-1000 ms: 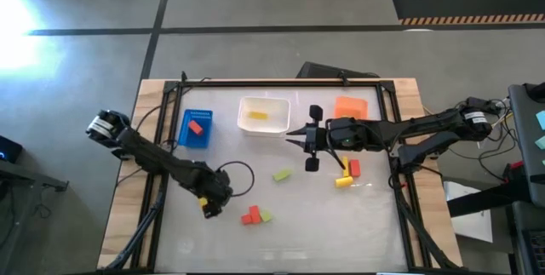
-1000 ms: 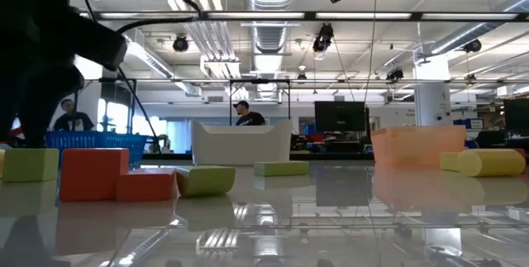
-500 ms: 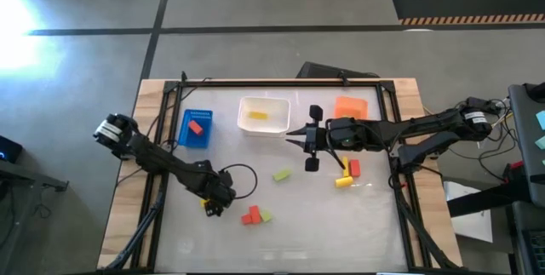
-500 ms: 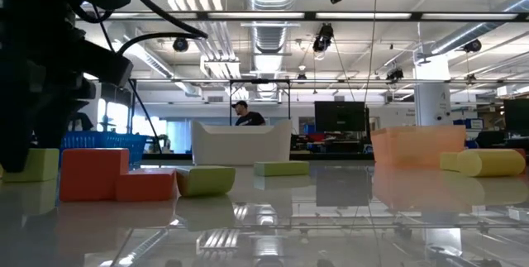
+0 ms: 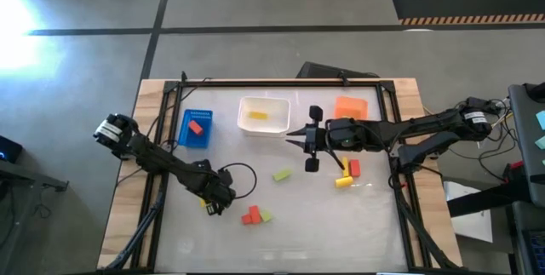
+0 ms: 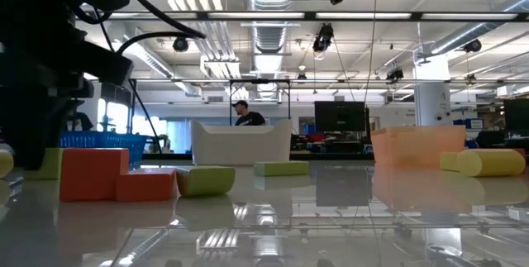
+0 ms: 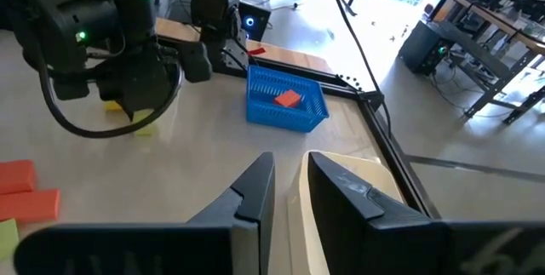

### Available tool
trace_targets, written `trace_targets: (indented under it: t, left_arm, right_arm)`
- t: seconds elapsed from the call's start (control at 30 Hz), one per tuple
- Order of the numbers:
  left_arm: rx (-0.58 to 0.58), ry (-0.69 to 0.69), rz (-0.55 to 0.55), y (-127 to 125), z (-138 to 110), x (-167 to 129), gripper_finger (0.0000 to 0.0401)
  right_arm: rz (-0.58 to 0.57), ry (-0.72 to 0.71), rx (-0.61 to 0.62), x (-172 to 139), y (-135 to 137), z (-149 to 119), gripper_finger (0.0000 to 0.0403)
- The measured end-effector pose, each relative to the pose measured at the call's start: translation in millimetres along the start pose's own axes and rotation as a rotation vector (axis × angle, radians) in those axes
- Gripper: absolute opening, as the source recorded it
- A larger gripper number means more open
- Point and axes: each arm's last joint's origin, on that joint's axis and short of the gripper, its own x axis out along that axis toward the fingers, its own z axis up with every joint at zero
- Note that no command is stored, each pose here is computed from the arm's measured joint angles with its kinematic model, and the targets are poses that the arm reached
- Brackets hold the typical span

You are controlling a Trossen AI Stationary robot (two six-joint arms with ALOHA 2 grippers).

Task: Sort & place blocks by color
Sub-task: Put the middle left green block into the orange bin

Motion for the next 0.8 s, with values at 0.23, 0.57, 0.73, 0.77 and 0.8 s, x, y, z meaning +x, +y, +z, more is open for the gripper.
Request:
trace_targets:
  t: [0.23,0.57,0.73,0.77,0.8]
  left_arm:
    - [-0.026,-0.191,0.048,-2,7,-10,0.0119]
    - [-0.084,-0.865,-0.015,-7,25,-61,0.0119]
    - [-0.047,-1.016,-0.090,-7,28,-83,0.0119]
    - [-0.038,-1.023,-0.091,-6,27,-85,0.0119]
    - [-0.041,-1.029,-0.096,-4,26,-88,0.0119]
  right_arm:
    - [0.012,0.029,0.019,2,3,-11,0.0063]
    - [0.046,-0.121,0.015,4,18,-43,0.0063]
    - [0.060,-0.270,-0.071,4,31,-54,0.0063]
    - [0.056,-0.293,-0.084,4,32,-54,0.0063]
    - [0.056,-0.300,-0.094,4,34,-57,0.0063]
